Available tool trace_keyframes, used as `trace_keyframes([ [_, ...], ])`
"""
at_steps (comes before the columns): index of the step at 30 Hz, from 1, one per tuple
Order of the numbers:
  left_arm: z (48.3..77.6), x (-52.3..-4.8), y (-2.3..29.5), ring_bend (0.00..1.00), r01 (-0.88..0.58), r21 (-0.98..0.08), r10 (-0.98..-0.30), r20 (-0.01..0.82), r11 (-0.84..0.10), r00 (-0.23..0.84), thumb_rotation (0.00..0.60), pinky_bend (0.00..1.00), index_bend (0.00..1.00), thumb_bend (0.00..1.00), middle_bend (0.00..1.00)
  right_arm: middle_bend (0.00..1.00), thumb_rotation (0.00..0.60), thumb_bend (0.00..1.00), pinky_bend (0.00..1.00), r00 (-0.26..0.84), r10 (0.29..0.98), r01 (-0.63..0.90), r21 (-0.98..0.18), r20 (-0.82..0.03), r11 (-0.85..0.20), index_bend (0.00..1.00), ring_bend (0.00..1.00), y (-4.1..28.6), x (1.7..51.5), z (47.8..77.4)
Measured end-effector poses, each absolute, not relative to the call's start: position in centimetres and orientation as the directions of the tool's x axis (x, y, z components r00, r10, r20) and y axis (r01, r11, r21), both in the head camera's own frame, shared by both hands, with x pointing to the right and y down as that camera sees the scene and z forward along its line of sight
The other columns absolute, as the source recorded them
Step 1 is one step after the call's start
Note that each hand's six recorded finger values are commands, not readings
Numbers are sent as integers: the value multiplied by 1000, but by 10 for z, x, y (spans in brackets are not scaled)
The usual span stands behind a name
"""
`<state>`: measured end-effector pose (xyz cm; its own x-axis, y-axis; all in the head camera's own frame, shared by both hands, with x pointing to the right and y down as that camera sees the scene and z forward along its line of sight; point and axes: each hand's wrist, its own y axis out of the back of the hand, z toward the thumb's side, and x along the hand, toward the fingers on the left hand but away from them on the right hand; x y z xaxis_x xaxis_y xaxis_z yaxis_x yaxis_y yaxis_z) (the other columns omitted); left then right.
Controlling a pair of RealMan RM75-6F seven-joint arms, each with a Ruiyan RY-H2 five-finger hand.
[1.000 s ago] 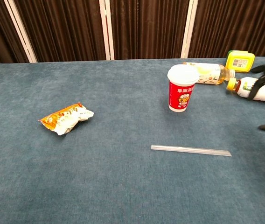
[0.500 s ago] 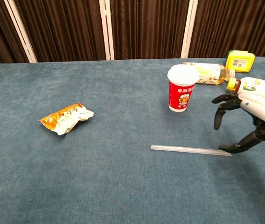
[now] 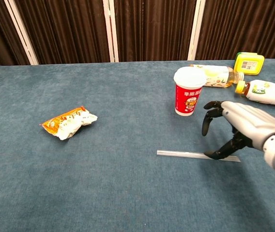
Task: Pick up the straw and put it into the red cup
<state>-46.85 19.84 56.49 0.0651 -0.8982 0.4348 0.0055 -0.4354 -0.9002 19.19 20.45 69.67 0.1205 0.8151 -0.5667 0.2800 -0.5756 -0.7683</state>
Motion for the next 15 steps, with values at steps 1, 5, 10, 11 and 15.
trace_keyframes([
  [1, 565, -469, 198, 0, 6, -900, -898, 435, -435, 65, 600, 0, 0, 81, 0, 99, 600, 202, 0, 116, 815, 280, -769, -568, -575, 485, 0, 204, 191, 698],
  [5, 565, -468, 198, 0, 6, -900, -898, 435, -435, 65, 600, 0, 0, 79, 0, 99, 600, 216, 0, 92, 811, 288, -764, -578, -577, 485, 0, 203, 187, 706],
  [10, 565, -468, 198, 0, 6, -900, -898, 435, -435, 65, 600, 0, 0, 80, 0, 100, 600, 219, 0, 83, 801, 308, -750, -592, -586, 486, 0, 202, 182, 712],
  [11, 565, -468, 198, 0, 6, -900, -898, 435, -435, 65, 600, 0, 0, 80, 0, 100, 600, 218, 0, 81, 798, 315, -745, -597, -589, 486, 0, 202, 181, 713],
  [15, 565, -469, 198, 0, 6, -900, -898, 435, -435, 65, 600, 0, 0, 80, 0, 100, 600, 219, 0, 78, 790, 324, -733, -609, -597, 485, 0, 205, 178, 717],
])
